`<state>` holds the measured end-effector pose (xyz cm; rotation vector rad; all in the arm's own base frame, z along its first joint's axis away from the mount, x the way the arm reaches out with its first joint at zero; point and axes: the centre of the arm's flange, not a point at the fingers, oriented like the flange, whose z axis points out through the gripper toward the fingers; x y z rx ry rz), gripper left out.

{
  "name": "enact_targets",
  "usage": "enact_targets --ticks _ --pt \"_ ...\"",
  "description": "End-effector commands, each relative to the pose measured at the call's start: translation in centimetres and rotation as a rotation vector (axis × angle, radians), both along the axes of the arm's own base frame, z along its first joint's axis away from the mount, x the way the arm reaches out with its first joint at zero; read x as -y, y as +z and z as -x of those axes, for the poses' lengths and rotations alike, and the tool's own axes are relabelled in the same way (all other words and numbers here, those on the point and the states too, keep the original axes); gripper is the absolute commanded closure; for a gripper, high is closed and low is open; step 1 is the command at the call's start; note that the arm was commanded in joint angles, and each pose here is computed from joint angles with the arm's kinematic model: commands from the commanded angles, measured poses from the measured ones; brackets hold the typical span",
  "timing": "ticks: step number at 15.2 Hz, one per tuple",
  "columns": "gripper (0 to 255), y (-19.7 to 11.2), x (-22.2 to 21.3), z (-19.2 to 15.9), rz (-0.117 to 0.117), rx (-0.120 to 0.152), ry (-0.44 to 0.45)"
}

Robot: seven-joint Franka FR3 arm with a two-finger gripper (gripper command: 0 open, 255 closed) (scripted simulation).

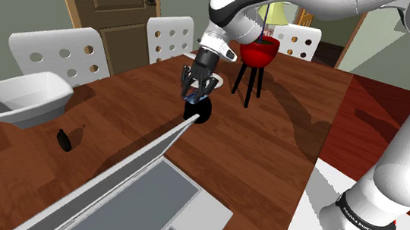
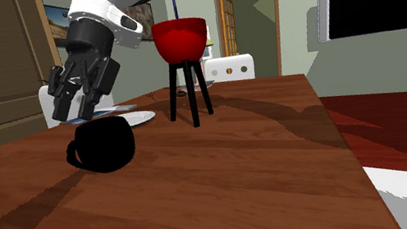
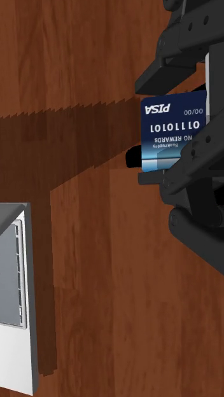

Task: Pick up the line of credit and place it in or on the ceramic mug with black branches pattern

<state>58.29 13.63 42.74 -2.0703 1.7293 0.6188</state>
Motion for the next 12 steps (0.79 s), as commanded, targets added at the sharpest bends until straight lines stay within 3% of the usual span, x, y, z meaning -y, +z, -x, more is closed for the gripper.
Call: enact_targets --ticks 1,9,10,12 --pt "255 -0.91 -0.02 0.06 0.000 0.000 0.000" --pt "255 -0.90 -0.02 0.05 0.000 0.000 0.000" --pt "0 -0.90 -0.02 0.05 0.000 0.000 0.000" --pt "0 -0.90 -0.02 0.05 0.000 0.000 0.000"
